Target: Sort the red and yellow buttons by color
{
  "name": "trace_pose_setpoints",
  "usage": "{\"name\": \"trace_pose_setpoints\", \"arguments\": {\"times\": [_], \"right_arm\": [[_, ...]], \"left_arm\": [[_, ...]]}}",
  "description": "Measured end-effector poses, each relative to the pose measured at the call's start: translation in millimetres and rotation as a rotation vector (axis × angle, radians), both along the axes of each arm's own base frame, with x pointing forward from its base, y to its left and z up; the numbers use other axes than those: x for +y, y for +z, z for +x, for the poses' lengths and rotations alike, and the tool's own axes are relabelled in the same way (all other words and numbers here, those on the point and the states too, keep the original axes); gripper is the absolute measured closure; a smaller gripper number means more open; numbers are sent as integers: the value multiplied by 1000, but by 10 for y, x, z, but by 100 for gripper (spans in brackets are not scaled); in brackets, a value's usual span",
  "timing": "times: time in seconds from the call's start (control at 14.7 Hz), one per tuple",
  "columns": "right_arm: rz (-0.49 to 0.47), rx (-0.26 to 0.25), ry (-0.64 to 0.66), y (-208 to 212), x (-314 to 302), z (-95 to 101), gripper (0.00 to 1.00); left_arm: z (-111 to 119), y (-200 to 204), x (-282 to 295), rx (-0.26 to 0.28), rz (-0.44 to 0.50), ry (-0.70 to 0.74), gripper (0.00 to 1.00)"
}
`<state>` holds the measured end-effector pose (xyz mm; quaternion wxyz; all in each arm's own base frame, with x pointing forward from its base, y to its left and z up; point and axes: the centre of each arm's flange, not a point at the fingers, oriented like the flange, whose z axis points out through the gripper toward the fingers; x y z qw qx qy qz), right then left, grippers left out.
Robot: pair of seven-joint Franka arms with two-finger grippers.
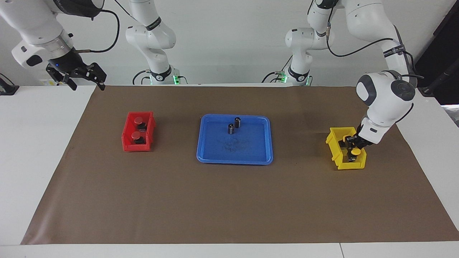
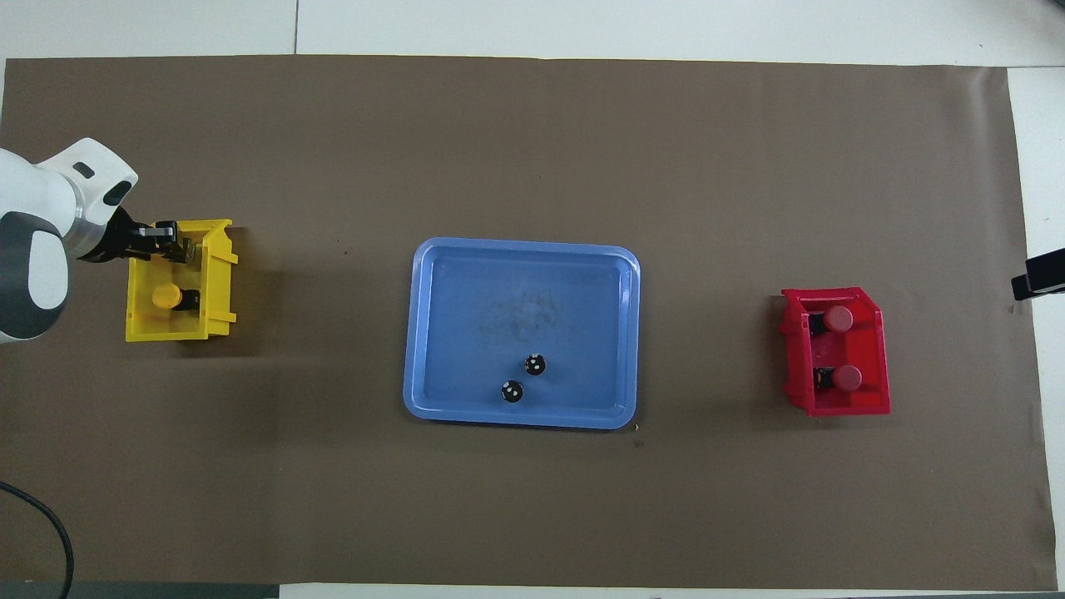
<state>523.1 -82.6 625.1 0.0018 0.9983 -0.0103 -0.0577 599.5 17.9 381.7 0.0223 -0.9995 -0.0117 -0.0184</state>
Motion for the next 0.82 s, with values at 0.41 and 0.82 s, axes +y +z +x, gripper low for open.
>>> {"name": "trace_pose_setpoints", "arguments": {"times": [0.41,0.82], "right_arm": [[-3,-19,0,93,2,-19,0],[-2,-16,4,96,26,-23,0]], "left_arm": [[-4,-131,-27,12,-2,-4,59],[2,-139,-40,13,-2,-6,34]]}}
